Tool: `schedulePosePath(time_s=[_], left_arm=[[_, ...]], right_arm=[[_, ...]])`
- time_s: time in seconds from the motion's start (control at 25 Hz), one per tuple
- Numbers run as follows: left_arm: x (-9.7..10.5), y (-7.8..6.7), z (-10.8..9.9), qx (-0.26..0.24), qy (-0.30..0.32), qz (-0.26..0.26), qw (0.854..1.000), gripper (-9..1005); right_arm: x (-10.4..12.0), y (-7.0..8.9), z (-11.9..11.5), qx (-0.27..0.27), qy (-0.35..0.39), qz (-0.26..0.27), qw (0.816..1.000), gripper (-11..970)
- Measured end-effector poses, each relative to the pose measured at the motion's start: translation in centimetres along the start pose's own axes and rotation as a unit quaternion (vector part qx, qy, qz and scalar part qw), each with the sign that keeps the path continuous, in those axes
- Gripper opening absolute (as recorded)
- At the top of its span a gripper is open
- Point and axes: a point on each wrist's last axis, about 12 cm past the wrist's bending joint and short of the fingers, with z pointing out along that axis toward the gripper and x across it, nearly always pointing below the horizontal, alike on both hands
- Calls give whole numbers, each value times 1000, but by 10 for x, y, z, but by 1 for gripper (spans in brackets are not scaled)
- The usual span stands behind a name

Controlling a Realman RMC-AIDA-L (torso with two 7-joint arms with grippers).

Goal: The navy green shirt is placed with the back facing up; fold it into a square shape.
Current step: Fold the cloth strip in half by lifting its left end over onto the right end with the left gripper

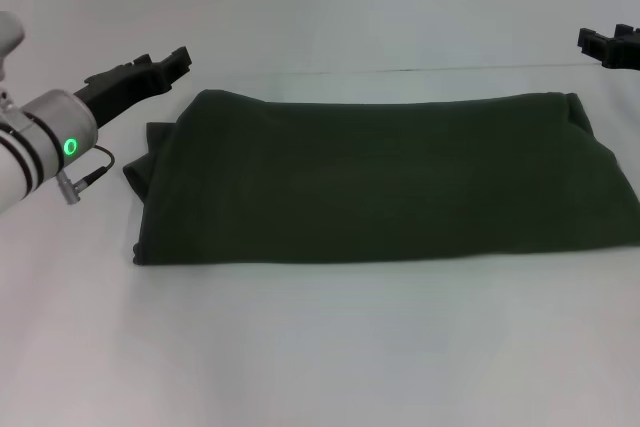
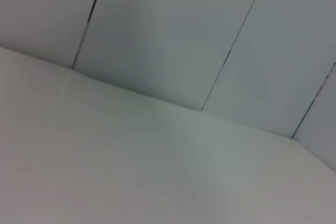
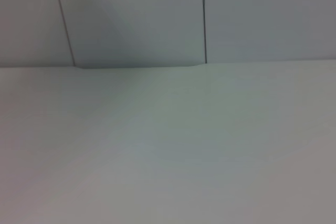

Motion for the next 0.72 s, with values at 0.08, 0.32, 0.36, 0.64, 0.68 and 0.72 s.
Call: schedulePosePath(time_s=[0.08, 0.32, 0.36, 0.64, 0.68, 0.72], left_arm=[[2, 0, -7, 24, -6, -5, 1000, 563], [11, -7, -32, 128, -18, -7, 992, 707], [16, -8, -45, 160, -22, -8, 987, 728], [35, -6, -79, 222, -27, 9, 975, 829], [38, -6, -83, 224, -24, 13, 974, 834], [43, -4, -87, 225, -18, 19, 974, 840]], right_arm=[[2, -1, -5, -20, -2, 12, 1000, 447], [19, -3, -37, -100, -15, 60, 993, 675], [23, -1, -43, -116, -17, 65, 991, 711], [51, -5, -82, -171, -4, 113, 979, 748], [56, -7, -88, -176, 0, 122, 977, 753], [60, -9, -94, -180, 4, 130, 975, 753]])
